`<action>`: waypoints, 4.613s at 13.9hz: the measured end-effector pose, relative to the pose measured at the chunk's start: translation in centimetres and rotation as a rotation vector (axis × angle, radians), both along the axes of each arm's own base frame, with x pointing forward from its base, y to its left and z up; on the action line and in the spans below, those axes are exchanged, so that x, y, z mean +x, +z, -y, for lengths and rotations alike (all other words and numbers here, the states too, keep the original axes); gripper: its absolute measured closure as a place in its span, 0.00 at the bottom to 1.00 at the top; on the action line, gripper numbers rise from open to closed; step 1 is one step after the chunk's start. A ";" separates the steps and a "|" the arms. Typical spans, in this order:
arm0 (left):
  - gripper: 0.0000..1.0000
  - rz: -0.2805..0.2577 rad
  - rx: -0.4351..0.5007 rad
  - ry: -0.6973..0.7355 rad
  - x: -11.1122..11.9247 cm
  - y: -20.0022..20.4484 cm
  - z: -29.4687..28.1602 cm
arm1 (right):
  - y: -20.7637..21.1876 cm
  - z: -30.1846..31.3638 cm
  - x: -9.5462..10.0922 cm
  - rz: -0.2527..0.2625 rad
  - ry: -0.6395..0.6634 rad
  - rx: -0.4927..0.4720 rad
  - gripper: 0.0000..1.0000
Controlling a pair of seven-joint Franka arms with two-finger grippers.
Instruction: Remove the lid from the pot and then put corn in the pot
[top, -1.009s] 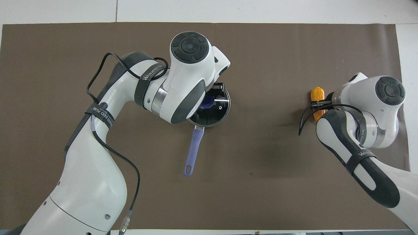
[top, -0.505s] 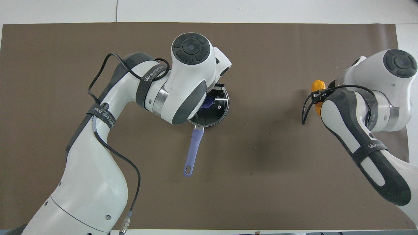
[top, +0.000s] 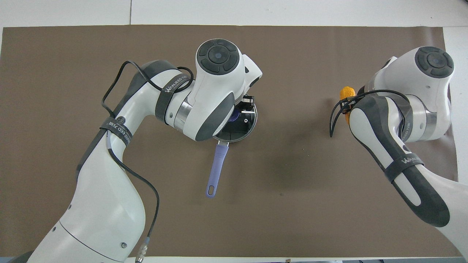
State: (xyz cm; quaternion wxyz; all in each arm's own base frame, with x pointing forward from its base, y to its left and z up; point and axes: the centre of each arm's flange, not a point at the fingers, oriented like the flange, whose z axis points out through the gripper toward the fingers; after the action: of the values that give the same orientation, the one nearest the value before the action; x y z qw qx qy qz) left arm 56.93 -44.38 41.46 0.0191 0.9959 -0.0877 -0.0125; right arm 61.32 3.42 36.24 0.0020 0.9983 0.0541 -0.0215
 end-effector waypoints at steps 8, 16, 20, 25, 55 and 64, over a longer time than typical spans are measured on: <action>0.33 -0.029 0.016 0.029 -0.5 1.2 0.1 | 0.1 -0.4 0.1 0.000 0.007 0.000 0.60; 0.33 -0.063 0.028 0.124 1.5 7.5 -6.2 | 5.6 -12.5 1.2 -0.002 -0.084 -0.007 0.60; 0.33 -0.087 0.033 0.218 6.5 10.8 -20.3 | 6.9 -23.0 -0.1 -0.001 -0.195 0.074 0.60; 0.33 -0.101 0.005 0.222 9.7 6.7 -41.7 | 2.9 -36.8 -2.5 0.049 -0.222 0.098 0.60; 0.00 0.008 0.003 0.022 6.5 -6.3 -50.1 | 25.7 1.6 -6.1 -0.019 -0.135 -0.025 0.00; 0.00 -0.049 0.015 0.075 0.8 13.9 -44.9 | 24.5 4.7 -6.2 0.009 -0.130 -0.019 0.00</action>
State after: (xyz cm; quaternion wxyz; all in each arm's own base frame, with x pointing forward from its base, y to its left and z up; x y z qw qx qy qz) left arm 57.72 0.48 55.36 0.0140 0.9980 -0.0495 -0.0368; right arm 55.10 -1.25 60.77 0.0104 0.9997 -0.0110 -0.0175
